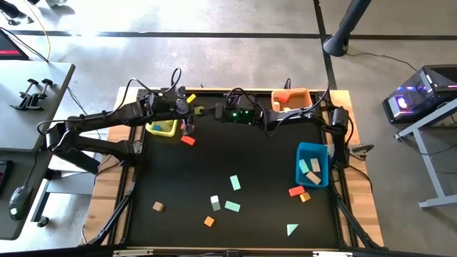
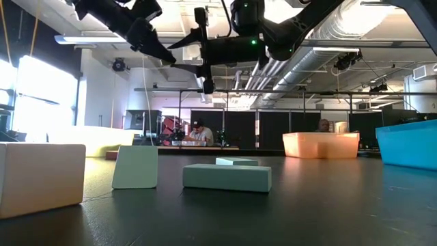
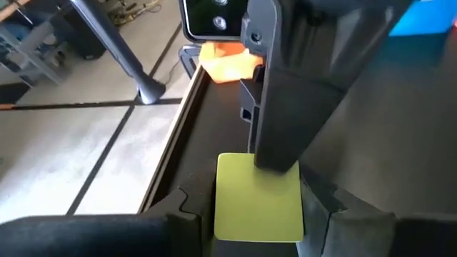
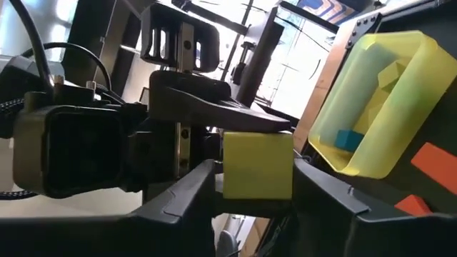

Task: Sort blocks by size
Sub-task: Put the yellow square block into the yellow bin

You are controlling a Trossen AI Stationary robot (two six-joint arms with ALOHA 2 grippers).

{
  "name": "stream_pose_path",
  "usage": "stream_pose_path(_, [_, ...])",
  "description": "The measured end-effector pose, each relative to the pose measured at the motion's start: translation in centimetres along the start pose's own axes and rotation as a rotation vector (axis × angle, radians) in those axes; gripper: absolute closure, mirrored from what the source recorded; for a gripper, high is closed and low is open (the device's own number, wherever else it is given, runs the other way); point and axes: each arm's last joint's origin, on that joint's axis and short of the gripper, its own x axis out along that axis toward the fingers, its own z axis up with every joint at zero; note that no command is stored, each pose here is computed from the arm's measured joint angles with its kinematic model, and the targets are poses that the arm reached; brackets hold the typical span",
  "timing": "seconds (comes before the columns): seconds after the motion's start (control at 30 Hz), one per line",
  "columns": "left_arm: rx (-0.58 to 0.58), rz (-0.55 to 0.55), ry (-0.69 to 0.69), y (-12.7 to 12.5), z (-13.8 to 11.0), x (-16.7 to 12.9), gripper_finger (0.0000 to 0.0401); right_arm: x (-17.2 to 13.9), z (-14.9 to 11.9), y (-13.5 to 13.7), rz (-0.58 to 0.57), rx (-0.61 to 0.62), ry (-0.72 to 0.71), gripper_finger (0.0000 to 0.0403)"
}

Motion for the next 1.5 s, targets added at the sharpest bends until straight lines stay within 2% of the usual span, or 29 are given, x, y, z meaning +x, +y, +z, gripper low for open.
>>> stream_pose_path(0.1, [-0.006,-0.01,0.045,-0.1,-0.3,-0.5,0.0295,-0.1,0.6,-0.3,-0.014,-0.004,-0.009,0.0205])
stream_pose_path(0.27, [-0.095,0.014,0.127,1.1,0.5,-2.4,0.0295,-0.4,1.7,-1.8,-0.168,0.05,-0.127,0.0184])
stream_pose_path(0.33, [-0.125,0.043,0.176,1.7,0.2,-2.7,0.0295,-0.4,1.7,-1.8,-0.186,0.05,-0.159,0.0184])
stream_pose_path(0.7, [-0.365,0.24,0.565,4.9,-5.7,-3.3,0.029,-0.4,1.6,-1.9,-0.205,0.03,-0.174,0.0183])
stream_pose_path(0.87, [-0.441,0.306,0.622,5.9,-8.2,-3.1,0.0278,-0.4,1.2,-2.0,-0.216,0.033,-0.137,0.0183])
stream_pose_path(1.0, [-0.494,0.321,0.704,5.8,-11.2,-2.8,0.0275,-0.3,0.9,-1.9,-0.21,0.035,-0.106,0.0183])
stream_pose_path(1.13, [-0.578,0.33,0.747,5.5,-13.0,-2.7,0.0273,-0.3,0.7,-1.8,-0.202,0.036,-0.088,0.0183])
stream_pose_path(1.27, [-0.643,0.356,0.747,5.6,-13.4,-2.8,0.0258,-0.3,0.6,-1.8,-0.198,0.037,-0.076,0.0183])
stream_pose_path(1.5, [-0.689,0.354,0.739,5.6,-13.4,-3.0,0.0199,-0.7,1.2,-1.0,-0.192,-0.019,-0.08,0.0183])
